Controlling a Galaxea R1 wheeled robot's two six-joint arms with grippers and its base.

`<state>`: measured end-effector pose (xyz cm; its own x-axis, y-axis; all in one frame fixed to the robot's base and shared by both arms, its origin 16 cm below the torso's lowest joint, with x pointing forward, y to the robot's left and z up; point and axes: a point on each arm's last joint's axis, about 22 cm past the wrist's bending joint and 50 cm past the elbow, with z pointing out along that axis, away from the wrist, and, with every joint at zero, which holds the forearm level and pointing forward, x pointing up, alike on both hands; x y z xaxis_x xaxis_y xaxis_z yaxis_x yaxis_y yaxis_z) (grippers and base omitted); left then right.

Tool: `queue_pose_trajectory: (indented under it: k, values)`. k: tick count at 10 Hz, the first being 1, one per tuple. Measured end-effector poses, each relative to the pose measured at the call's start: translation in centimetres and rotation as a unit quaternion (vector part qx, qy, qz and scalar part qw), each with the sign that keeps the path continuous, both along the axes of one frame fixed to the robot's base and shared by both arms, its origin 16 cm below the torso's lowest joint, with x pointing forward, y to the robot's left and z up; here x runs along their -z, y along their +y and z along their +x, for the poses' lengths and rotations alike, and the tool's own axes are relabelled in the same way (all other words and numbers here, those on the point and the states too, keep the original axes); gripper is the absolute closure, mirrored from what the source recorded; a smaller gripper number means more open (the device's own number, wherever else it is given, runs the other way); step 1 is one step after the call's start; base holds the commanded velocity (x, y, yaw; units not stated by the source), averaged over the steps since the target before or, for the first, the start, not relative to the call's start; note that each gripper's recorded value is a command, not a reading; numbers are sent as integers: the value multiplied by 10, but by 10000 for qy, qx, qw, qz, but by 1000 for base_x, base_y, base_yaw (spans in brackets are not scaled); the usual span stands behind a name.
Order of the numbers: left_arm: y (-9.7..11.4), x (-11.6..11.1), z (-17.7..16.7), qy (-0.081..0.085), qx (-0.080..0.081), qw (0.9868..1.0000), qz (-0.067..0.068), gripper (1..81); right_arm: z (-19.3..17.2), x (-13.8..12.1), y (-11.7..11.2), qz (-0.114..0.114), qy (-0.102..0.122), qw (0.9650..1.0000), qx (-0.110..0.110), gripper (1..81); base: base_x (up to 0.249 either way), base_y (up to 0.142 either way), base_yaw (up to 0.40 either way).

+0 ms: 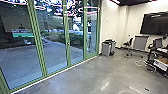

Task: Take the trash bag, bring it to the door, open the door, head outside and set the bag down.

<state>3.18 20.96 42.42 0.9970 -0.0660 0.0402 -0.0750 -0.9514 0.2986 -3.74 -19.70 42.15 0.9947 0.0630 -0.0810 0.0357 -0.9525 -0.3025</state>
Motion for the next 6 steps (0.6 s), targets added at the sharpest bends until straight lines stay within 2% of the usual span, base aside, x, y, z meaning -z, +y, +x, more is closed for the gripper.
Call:
queue_pose_trajectory:
  k: [4, 6]
  values:
    - [-1, 0, 0, -3, 9, 10000, -5, 811, -8, 4, -8, -148, -44, 9999, -46, 10, 143, 0, 0]
    - [-2, 0, 0, -4, 14, 10000, -8, 811, -7, 4, -3, -131, -105, 9998, -76, 10, 143, 0, 0]
